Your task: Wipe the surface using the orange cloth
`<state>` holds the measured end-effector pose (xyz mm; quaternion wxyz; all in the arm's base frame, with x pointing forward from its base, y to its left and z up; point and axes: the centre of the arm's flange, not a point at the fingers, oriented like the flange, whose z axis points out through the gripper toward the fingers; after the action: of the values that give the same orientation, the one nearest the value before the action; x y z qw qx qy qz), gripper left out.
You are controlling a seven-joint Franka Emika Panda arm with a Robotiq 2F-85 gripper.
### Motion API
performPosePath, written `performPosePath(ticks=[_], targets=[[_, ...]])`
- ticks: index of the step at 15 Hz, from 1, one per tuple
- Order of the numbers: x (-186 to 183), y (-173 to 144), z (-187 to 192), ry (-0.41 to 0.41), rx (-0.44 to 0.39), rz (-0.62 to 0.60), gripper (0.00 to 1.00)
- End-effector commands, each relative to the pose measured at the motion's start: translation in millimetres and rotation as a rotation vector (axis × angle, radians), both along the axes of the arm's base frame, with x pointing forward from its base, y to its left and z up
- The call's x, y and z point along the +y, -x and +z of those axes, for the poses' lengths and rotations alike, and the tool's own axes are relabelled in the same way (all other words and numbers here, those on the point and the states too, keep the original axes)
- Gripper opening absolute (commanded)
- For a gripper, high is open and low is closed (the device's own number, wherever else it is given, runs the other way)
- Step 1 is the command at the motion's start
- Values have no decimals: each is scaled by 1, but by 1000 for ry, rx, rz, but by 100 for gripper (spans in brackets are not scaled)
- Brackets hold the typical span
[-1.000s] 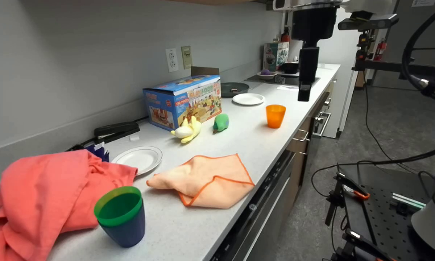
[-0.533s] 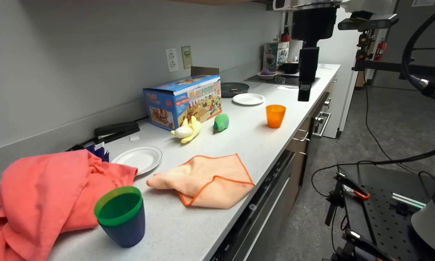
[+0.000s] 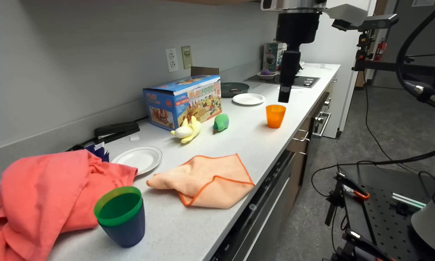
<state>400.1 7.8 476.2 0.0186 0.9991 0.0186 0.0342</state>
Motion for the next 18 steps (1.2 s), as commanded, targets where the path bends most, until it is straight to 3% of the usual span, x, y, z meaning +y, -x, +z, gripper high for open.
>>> performPosePath(ticks=[1,10,12,13,18], targets=[[4,-41,-5,8,-40,21,100],[47,-132,-45,-65,-68,160,100],[55,-140,-51,-87,-48,181,100],[50,-119,-53,-51,-55,145,100],[55,-131,-58,-64,-49,163,100]])
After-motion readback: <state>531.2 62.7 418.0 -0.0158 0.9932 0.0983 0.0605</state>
